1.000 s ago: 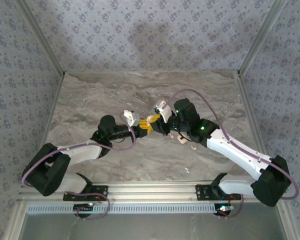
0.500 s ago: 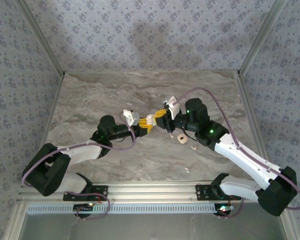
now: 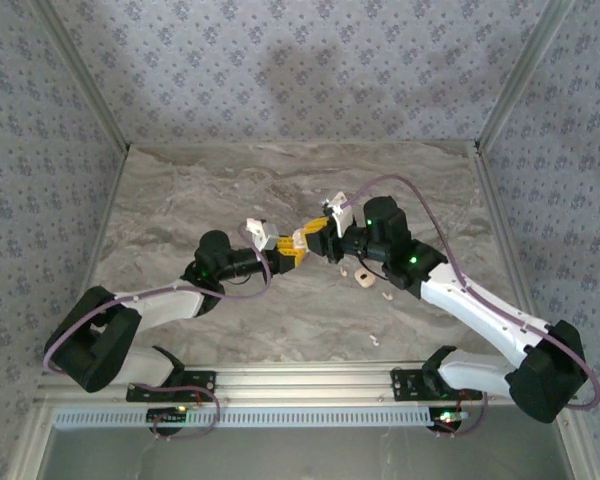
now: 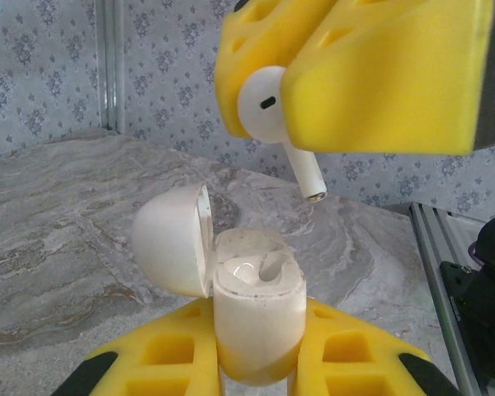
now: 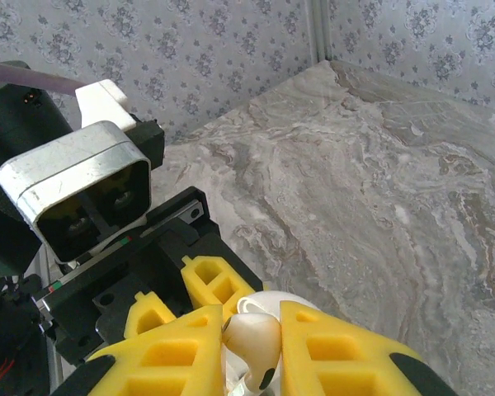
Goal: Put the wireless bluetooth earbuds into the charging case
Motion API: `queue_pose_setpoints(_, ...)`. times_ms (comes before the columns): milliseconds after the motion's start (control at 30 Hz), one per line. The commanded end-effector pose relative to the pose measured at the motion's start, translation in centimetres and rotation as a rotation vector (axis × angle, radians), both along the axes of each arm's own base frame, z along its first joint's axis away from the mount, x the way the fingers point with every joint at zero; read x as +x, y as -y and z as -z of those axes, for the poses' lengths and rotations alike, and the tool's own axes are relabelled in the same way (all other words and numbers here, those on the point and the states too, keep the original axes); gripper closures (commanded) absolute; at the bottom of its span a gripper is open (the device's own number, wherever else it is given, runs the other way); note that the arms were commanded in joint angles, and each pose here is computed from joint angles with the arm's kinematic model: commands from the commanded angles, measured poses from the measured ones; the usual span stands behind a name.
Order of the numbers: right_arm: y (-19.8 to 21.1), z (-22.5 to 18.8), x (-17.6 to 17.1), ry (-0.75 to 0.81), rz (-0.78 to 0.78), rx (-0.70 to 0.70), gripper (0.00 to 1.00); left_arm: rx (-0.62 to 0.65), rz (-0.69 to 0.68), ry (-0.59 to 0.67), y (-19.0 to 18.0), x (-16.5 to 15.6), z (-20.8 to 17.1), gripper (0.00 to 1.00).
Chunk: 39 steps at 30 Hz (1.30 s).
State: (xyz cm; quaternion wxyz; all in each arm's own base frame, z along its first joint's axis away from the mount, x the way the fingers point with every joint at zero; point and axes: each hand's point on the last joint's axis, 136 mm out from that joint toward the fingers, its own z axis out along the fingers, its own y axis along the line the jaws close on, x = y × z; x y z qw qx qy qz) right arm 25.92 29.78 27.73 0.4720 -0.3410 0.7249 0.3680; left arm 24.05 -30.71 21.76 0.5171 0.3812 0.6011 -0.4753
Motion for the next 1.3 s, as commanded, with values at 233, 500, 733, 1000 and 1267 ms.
queue_pose_setpoints(233,-0.6,0.4,0.5,-0.011,-0.012,0.015,0.78,-0.082,0.017,0.083,0.3,-0.2,-3.6,0.84)
queue_pose_setpoints(500,-0.8,1.2,0.8,-0.028,-0.01,0.011,0.78,-0.1,0.009,0.09,0.2,-0.2,-4.3,0.84)
queue_pose_setpoints(733,-1.1,1.6,0.2,-0.047,-0.045,-0.003,0.78,-0.11,-0.015,0.095,0.0,0.1,-4.5,0.84)
queue_pose_setpoints(1000,-0.9,2.5,-0.2,-0.055,-0.054,-0.049,0.78,-0.112,-0.015,0.095,0.0,0.1,-4.6,0.84)
queue_pose_setpoints(1267,-1.2,3.4,-0.7,-0.033,-0.068,-0.126,0.79,-0.118,-0.016,0.1,0.0,0.1,-5.0,0.84)
